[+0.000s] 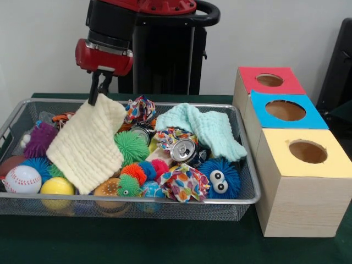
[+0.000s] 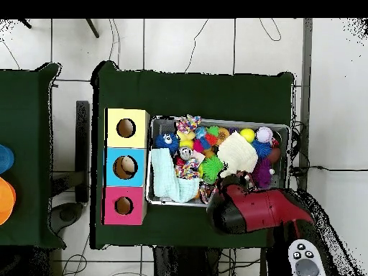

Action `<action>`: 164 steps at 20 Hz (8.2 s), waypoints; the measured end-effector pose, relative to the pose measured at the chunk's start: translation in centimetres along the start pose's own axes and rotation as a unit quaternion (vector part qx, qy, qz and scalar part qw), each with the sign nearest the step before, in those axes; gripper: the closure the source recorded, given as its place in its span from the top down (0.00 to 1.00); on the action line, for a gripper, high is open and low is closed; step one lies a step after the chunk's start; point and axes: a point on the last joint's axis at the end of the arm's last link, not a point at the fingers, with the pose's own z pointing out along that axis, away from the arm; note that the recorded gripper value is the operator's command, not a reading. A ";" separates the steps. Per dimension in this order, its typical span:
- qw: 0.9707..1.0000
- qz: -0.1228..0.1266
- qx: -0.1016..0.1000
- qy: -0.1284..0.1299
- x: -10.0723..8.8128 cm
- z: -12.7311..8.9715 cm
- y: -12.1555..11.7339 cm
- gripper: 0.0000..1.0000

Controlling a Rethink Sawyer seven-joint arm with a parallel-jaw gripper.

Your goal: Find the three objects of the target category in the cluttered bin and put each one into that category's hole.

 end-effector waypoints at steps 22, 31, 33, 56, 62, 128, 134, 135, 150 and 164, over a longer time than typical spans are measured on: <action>1.000 0.008 -0.008 0.007 2.4 0.3 0.8 0.00; 0.999 0.032 -0.015 0.009 3.9 -1.4 0.8 0.00; 0.999 0.039 -0.014 0.007 3.7 -2.4 0.8 0.00; 0.992 0.117 -0.049 -0.013 -4.6 -8.7 1.3 0.00; 0.990 0.127 -0.066 -0.022 -6.2 -8.9 1.5 0.00; 0.994 0.088 -0.056 -0.033 -4.4 -6.1 -1.8 1.00; 0.996 0.077 -0.044 -0.026 -2.4 -5.3 -3.1 1.00; 0.996 0.075 -0.042 -0.025 -2.2 -5.2 -3.2 1.00; 1.000 0.009 -0.024 0.003 1.6 -2.6 -2.7 1.00; 0.999 -0.012 -0.021 0.028 3.3 0.6 -2.6 1.00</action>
